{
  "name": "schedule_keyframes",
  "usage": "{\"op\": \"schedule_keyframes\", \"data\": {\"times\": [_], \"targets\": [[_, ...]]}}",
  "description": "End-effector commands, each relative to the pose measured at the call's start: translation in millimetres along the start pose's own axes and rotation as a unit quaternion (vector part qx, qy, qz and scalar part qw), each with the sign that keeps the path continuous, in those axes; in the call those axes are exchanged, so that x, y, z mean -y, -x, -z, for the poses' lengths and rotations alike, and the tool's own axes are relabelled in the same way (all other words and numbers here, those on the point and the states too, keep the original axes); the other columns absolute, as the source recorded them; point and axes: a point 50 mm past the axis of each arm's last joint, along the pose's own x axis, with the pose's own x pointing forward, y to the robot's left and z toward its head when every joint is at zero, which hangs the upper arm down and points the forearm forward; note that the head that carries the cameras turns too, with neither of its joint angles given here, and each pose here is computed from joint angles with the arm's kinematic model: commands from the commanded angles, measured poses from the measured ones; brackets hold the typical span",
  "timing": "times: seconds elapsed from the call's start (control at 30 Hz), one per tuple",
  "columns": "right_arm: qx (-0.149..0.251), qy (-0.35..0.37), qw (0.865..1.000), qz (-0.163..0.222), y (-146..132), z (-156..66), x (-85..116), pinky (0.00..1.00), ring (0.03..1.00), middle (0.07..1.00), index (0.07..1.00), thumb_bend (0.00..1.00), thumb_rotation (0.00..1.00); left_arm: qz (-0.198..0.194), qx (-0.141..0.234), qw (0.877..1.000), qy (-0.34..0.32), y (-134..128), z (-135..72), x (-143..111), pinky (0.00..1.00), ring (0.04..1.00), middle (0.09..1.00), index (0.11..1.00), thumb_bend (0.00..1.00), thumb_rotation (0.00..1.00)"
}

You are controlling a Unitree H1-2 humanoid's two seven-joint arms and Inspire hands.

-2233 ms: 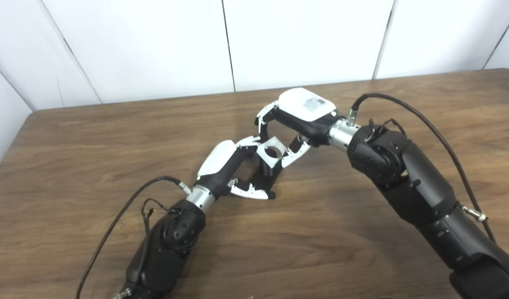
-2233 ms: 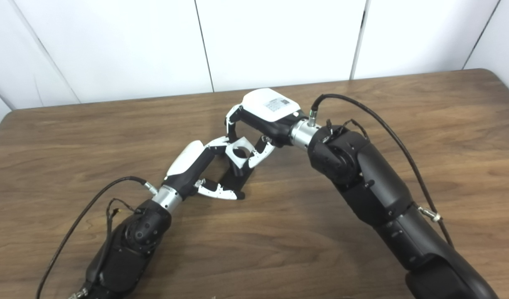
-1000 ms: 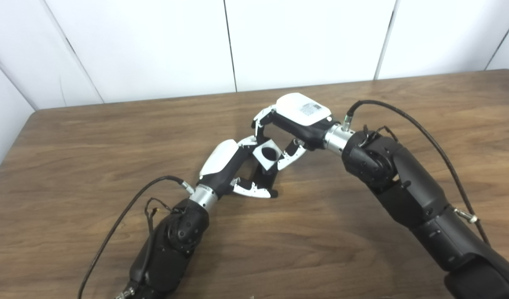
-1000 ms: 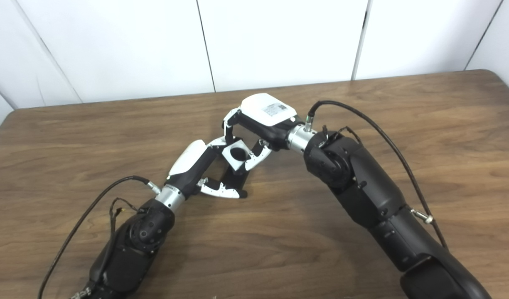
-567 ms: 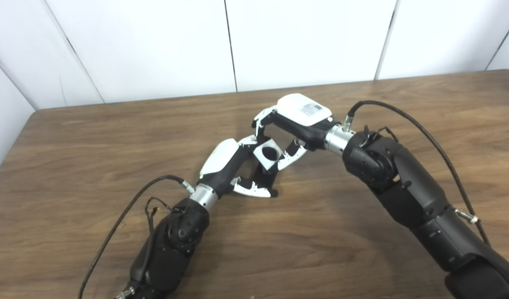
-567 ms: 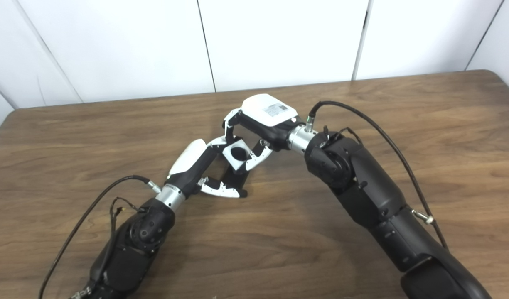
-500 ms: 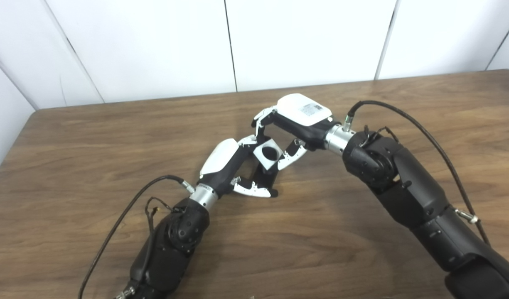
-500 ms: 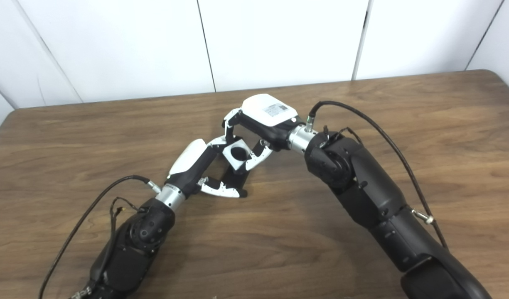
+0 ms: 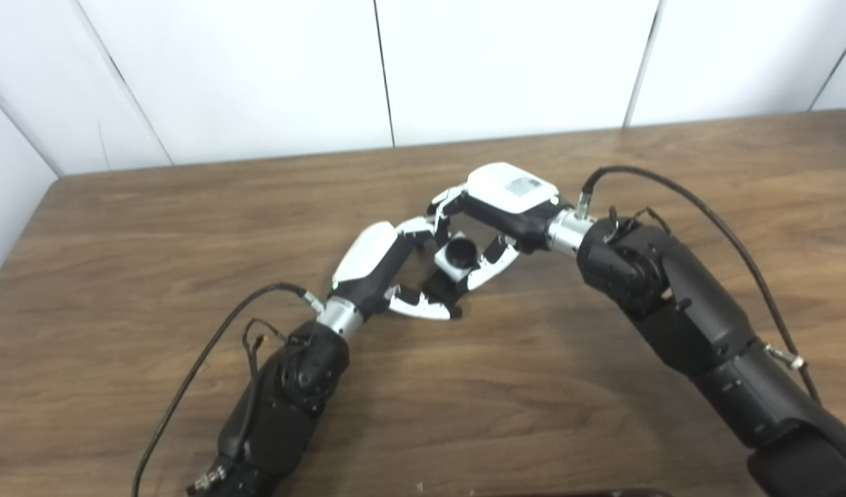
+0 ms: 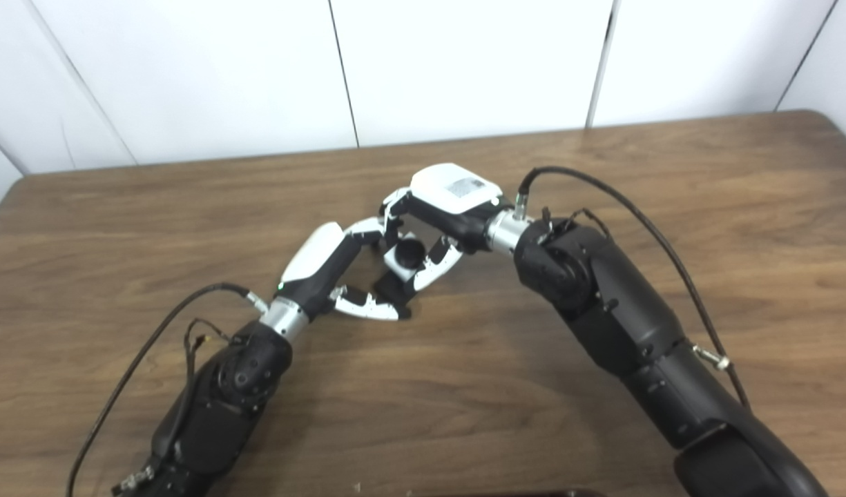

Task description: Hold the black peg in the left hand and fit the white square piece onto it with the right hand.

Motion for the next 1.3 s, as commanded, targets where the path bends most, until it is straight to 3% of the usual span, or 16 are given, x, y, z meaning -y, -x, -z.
{"op": "schedule_keyframes", "data": {"times": [0.0, 0.37, 0.83, 0.97, 1.0, 1.1, 1.27], "targets": [[0.002, 0.017, 1.000, 0.011, -1.9, -4.7, 18.9, 0.85, 0.843, 0.838, 0.738, 0.85, 0.30, 0.016, -0.029, 0.999, -0.014, 3.0, 7.9, 0.2, 0.78, 0.913, 0.884, 0.701, 0.91, 0.21], [0.002, 0.020, 1.000, 0.012, -1.5, -3.1, 21.1, 0.84, 0.837, 0.840, 0.754, 0.91, 0.32, 0.015, -0.031, 0.999, -0.014, 2.5, 8.5, 0.5, 0.77, 0.903, 0.875, 0.681, 0.90, 0.21], [-0.004, 0.012, 0.999, 0.029, 2.7, -0.2, 28.8, 0.86, 0.841, 0.843, 0.766, 0.90, 0.32, 0.008, -0.030, 1.000, -0.006, 1.7, 8.2, 1.7, 0.79, 0.906, 0.872, 0.571, 0.84, 0.16], [-0.008, -0.003, 0.998, 0.067, 5.8, 3.6, 42.8, 0.86, 0.852, 0.852, 0.777, 0.87, 0.32, 0.007, -0.030, 1.000, -0.006, 0.7, 9.0, 1.7, 0.79, 0.905, 0.871, 0.557, 0.84, 0.17], [-0.009, -0.006, 0.997, 0.079, 7.0, 4.2, 47.8, 0.84, 0.848, 0.851, 0.780, 0.87, 0.33, 0.007, -0.030, 1.000, -0.006, 0.5, 9.2, 1.6, 0.79, 0.908, 0.874, 0.519, 0.65, 0.11], [-0.009, -0.027, 0.991, 0.132, 10.7, 8.6, 64.6, 0.74, 0.811, 0.830, 0.769, 0.84, 0.34, 0.006, -0.030, 0.999, -0.007, 0.4, 9.5, 1.3, 0.79, 0.905, 0.874, 0.494, 0.53, 0.08], [-0.023, -0.062, 0.975, 0.214, 18.4, 18.8, 90.7, 0.68, 0.792, 0.819, 0.776, 0.77, 0.41, 0.005, -0.030, 1.000, -0.007, 0.4, 10.1, 0.9, 0.79, 0.903, 0.873, 0.493, 0.52, 0.07]]}}
